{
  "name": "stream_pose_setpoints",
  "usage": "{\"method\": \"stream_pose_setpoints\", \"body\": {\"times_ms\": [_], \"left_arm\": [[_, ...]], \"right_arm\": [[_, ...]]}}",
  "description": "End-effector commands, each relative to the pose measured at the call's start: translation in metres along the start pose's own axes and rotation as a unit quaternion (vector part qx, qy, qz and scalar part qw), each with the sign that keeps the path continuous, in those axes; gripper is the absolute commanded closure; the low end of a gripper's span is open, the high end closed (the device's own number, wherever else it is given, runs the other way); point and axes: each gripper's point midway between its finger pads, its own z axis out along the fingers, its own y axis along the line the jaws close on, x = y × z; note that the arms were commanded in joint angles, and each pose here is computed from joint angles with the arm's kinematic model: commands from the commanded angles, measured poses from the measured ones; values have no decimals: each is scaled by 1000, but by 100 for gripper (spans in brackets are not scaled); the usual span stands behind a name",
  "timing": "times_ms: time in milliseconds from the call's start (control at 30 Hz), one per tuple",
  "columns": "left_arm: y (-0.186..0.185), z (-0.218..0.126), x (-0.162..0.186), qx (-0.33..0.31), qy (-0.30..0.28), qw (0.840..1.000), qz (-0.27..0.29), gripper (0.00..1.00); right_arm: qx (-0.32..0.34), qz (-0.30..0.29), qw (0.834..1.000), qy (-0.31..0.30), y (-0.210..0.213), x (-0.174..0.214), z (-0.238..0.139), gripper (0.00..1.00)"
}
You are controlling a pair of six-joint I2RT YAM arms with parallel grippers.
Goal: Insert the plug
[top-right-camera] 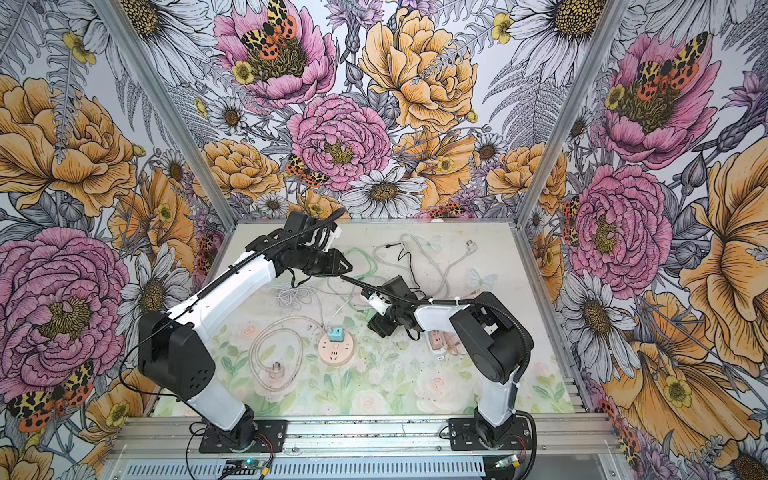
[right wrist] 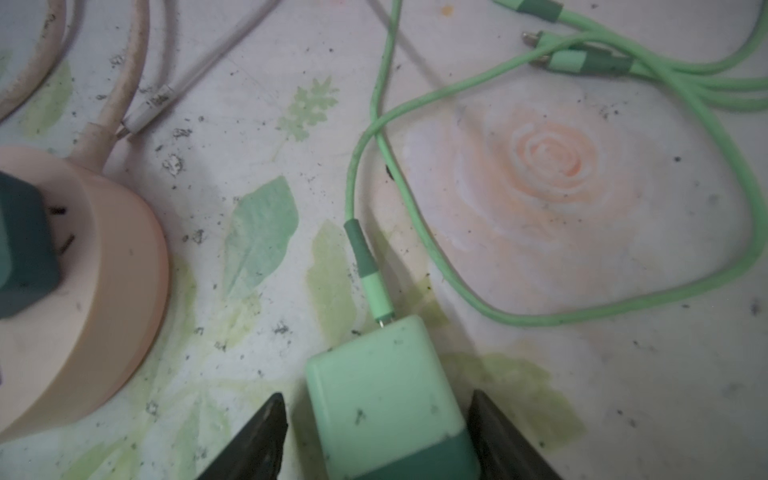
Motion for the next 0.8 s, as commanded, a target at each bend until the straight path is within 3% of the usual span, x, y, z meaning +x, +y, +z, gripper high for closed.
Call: {"method": "stream_pose_setpoints", "body": {"times_ms": [0,133,300,567,767], "left_arm": [[-5,-14,-1,10,-12,1000,10,70],[-3,-16,2,7,-13,1000,7,70],[-2,-21,2,2,-20,1000,1,70],[3,-58,-1,11,-58,998,-32,65],[-33,-59,27,66,-29,997,1,64]], "right_arm": [[-6,-11,1000,11,3,5,7,44],[20,-9,1000,18,-3,12,1,71],[45,-9,999,-8,-6,5,-18,86],[101,-13,988,-115,-7,-35,-86,93],[140,-20,968,-205,-2,-67,-142,96]]}}
